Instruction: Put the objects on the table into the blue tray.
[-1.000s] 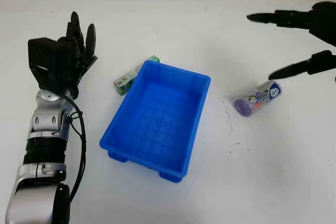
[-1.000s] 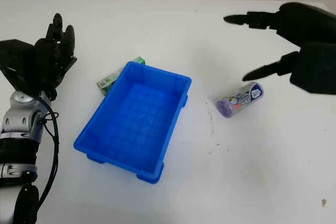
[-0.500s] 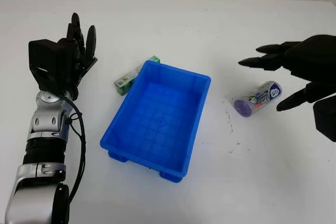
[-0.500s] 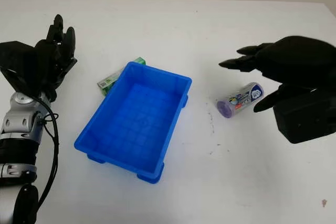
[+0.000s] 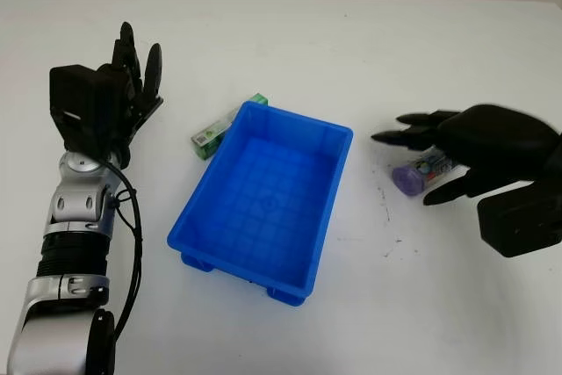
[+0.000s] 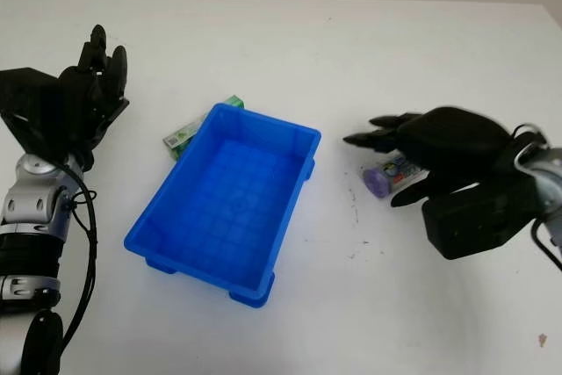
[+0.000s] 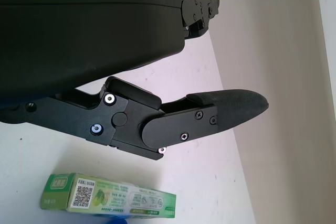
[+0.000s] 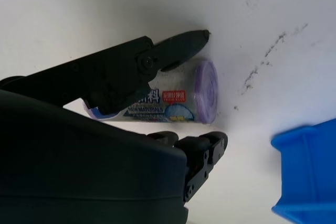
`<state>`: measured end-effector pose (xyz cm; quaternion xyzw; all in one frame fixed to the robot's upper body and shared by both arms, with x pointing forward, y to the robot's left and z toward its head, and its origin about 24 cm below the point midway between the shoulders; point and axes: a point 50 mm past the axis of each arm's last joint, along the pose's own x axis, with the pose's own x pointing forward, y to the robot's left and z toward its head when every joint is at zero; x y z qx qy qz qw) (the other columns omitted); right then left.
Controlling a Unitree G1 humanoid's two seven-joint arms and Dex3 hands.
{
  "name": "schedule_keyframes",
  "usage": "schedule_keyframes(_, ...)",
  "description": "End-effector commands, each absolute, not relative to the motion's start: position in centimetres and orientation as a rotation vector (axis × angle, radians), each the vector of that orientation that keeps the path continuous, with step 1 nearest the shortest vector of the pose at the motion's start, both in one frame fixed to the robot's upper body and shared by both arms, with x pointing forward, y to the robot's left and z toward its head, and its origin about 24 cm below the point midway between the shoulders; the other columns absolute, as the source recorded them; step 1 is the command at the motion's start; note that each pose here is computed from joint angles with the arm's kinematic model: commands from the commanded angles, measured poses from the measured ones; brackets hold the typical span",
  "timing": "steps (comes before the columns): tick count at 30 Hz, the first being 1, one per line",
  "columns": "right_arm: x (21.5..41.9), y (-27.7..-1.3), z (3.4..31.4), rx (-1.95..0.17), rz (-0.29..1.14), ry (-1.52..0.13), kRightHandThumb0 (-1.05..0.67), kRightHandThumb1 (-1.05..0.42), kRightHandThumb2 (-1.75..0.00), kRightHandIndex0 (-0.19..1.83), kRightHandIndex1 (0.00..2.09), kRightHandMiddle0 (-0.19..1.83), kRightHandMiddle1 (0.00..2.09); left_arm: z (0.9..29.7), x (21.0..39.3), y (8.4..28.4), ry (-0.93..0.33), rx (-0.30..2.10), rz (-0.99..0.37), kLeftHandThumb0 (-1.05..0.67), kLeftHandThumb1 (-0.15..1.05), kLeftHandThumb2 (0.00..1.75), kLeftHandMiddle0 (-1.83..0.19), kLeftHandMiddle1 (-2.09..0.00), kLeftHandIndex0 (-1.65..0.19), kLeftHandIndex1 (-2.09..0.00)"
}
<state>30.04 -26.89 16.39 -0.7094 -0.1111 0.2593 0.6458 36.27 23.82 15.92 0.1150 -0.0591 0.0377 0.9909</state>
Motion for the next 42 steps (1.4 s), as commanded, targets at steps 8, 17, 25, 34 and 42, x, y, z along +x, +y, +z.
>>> schedule_keyframes(8, 30.7, -26.9, 15.9, -1.780, 0.544, -0.366, -0.46, -1.04, -0.09, 0.44, 2.09, 0.28, 1.88, 15.6, 36.0, 24.4, -0.116, 0.248, 0.078, -0.79, 1.05, 0.63, 0.19, 0.00, 0.19, 0.00)
schedule_keyframes(17, 32.3, -26.2, 17.3, -1.871, 0.344, -0.500, -0.48, -1.05, -0.17, 0.82, 2.09, 0.45, 2.09, 15.5, 36.1, 24.1, -0.129, 0.252, 0.053, -0.77, 1.05, 0.64, 0.19, 0.00, 0.19, 0.00)
schedule_keyframes(25, 34.4, -25.1, 20.5, -1.698, 0.176, -0.662, -0.43, -1.05, -0.08, 0.88, 2.09, 0.65, 2.09, 15.4, 36.2, 24.0, -0.125, 0.259, 0.054, -0.76, 1.05, 0.65, 0.19, 0.00, 0.19, 0.00)
schedule_keyframes(34, 35.5, -20.1, 28.0, -1.277, 0.051, -0.925, -0.38, -1.05, -0.09, 1.12, 2.09, 0.87, 2.09, 15.3, 36.4, 23.7, -0.110, 0.261, 0.059, -0.77, 1.05, 0.65, 0.19, 0.00, 0.19, 0.00)
schedule_keyframes(42, 34.8, -12.8, 30.5, -0.812, 0.224, -1.049, -0.45, -1.05, -0.35, 1.49, 2.09, 1.09, 2.09, 15.1, 36.6, 23.2, -0.109, 0.268, 0.064, -0.79, 1.05, 0.64, 0.19, 0.00, 0.19, 0.00)
